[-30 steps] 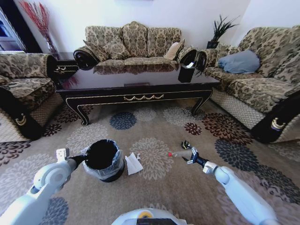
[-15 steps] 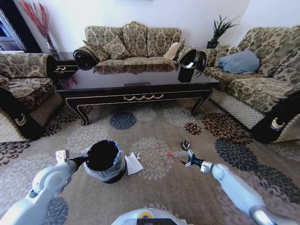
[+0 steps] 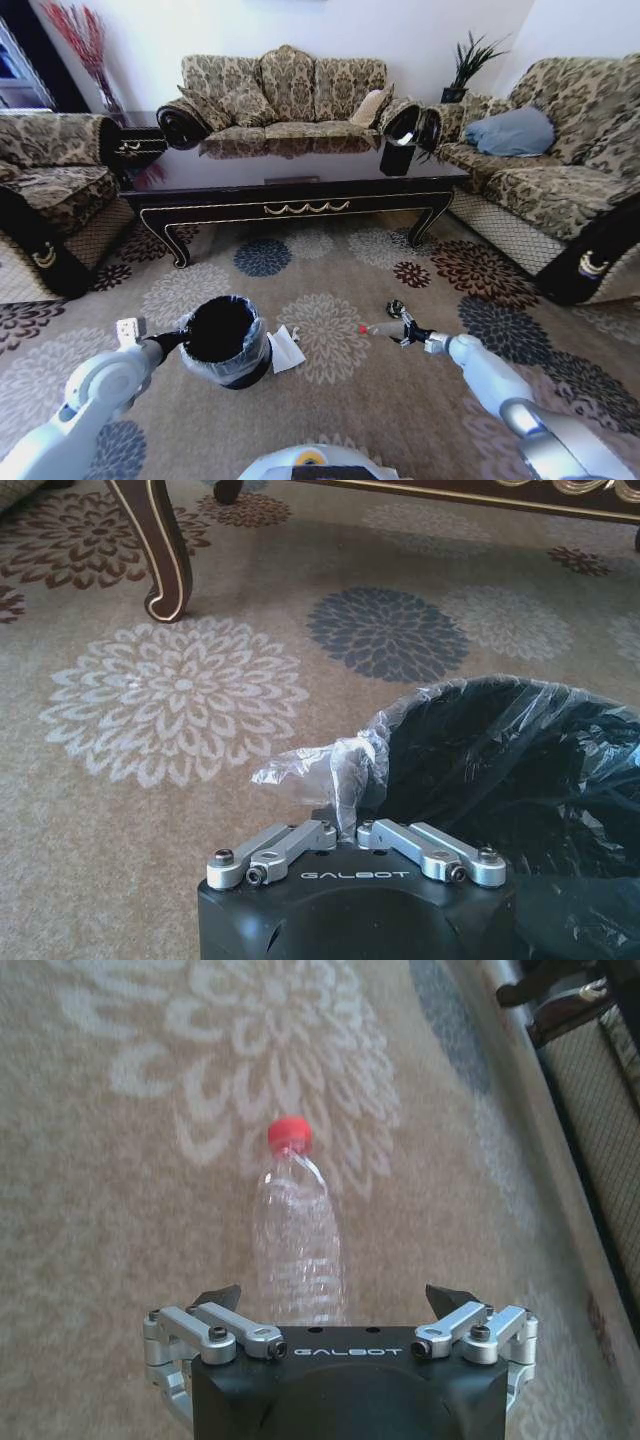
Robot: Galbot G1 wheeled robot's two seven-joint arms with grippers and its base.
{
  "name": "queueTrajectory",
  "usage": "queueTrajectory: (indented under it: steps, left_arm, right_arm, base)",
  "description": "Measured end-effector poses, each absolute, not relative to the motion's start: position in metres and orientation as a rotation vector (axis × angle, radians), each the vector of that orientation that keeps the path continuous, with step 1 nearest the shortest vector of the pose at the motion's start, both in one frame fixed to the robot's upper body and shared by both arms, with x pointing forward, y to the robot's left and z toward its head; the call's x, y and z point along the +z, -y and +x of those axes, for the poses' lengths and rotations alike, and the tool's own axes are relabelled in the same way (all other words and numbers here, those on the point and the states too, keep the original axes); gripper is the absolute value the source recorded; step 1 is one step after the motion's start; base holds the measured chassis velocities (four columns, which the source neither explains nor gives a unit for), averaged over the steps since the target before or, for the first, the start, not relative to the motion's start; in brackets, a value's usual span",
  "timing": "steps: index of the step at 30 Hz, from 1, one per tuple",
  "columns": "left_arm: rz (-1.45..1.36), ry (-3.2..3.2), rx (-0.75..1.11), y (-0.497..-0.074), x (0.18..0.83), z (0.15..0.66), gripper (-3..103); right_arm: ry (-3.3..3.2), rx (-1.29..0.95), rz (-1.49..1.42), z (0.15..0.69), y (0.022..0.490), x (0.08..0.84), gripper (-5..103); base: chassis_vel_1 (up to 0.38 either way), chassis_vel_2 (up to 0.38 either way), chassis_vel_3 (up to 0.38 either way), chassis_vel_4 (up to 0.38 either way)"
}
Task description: Move to the front of the table and pick up the trash from the floor, then place it into the trash bin.
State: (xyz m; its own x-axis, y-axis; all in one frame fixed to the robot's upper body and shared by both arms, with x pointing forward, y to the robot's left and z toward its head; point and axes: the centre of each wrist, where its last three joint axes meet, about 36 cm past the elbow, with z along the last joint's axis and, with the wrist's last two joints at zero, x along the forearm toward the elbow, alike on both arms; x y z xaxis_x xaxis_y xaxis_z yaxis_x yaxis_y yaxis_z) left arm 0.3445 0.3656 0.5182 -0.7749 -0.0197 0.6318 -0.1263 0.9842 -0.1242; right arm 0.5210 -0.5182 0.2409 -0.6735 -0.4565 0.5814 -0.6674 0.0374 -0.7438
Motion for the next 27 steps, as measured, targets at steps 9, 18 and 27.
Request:
queueTrajectory:
  steps: [9, 18, 27]
  left_arm:
    - [0.1, 2.449, 0.216, -0.366, 0.517, 0.347, 4]
    - [0.093, 2.467, 0.235, -0.366, 0.525, 0.349, 4]
    - [0.098, 2.471, 0.24, -0.369, 0.526, 0.353, 4]
  right_arm:
    - [2.113, 1.7, 1.166, 0.53, 0.504, 0.231, 100]
    - [2.127, 1.74, 1.176, 0.544, 0.478, 0.225, 90]
    - [2.091, 1.727, 1.171, 0.536, 0.491, 0.225, 57]
  base:
    - [0.0, 0.0, 0.0, 0.0]
    - [0.0, 0.0, 0.0, 0.0]
    - [0.0, 0.0, 0.0, 0.0]
